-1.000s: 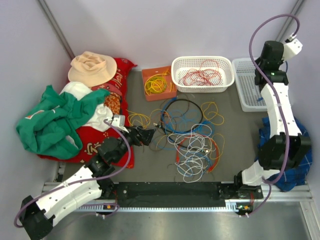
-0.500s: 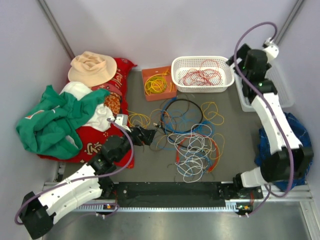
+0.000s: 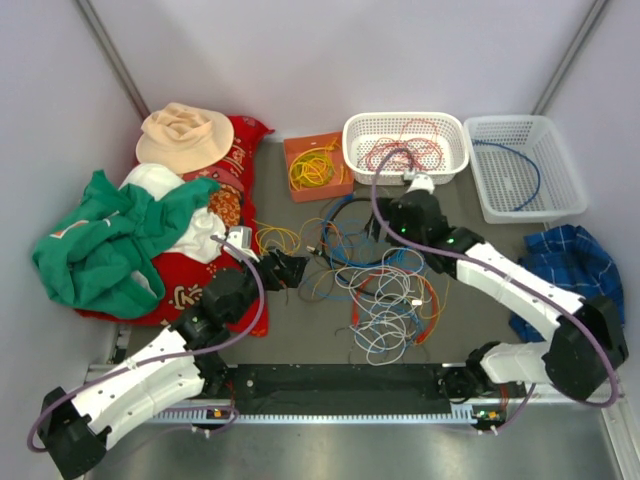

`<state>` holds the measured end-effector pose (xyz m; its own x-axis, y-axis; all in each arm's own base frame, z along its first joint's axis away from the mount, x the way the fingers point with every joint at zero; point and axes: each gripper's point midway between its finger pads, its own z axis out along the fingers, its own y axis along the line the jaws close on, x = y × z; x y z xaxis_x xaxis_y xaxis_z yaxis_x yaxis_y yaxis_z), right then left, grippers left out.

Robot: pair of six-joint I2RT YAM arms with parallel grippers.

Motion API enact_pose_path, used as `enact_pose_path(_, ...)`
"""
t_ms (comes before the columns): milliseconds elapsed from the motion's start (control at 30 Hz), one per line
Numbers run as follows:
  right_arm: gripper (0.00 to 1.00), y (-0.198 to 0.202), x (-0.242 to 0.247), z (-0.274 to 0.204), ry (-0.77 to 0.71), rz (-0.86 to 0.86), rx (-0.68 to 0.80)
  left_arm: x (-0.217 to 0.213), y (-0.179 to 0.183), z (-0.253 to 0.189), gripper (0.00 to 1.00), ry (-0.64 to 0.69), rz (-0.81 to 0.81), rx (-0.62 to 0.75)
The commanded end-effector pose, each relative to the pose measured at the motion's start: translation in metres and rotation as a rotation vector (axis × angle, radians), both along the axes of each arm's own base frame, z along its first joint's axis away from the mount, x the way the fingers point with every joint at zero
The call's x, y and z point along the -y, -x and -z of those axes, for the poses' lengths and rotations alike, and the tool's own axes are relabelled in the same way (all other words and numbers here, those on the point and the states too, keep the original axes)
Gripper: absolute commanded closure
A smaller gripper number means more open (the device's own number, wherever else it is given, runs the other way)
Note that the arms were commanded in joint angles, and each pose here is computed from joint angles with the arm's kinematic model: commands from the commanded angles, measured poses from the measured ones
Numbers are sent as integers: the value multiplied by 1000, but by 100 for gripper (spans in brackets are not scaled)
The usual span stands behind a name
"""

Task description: Untangle the cables

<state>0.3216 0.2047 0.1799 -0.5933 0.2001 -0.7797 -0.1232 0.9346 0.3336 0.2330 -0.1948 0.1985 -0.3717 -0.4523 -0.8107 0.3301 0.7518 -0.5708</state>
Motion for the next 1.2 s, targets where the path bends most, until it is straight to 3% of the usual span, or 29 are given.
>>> enact_pose_path(0,7,12,-34,31,87,-151,-44,-5,-3,-10,2,23,-40,-9)
enact_pose_path(200,7,-19,-40,60,209,-128,-47,-1,0,-6,3,39,-25,-42)
enact_pose_path(367,8,-50,-32,93,403,-62,-106,-6,3,-5,3,27,-33,-52)
enact_pose_path(467,11,-59,-44,98,392,-70,-110,-11,4,-5,3,24,-47,-46)
enact_pose_path(567,21,-62,-47,110,402,-75,-137,-13,4,-7,3,27,-54,-37)
enact_pose_path(600,29,-64,-47,111,401,-70,-141,-13,4,-7,3,27,-56,-35)
enact_pose_path(967,76,-48,-39,140,393,-68,-232,-13,4,-4,3,19,-55,-39)
enact_pose_path(1067,100,-44,-39,122,348,-61,-196,-13,3,-9,3,18,-54,-29)
enact_pose_path(1167,100,-28,-40,91,287,-78,-145,-15,2,-14,4,14,-59,-12)
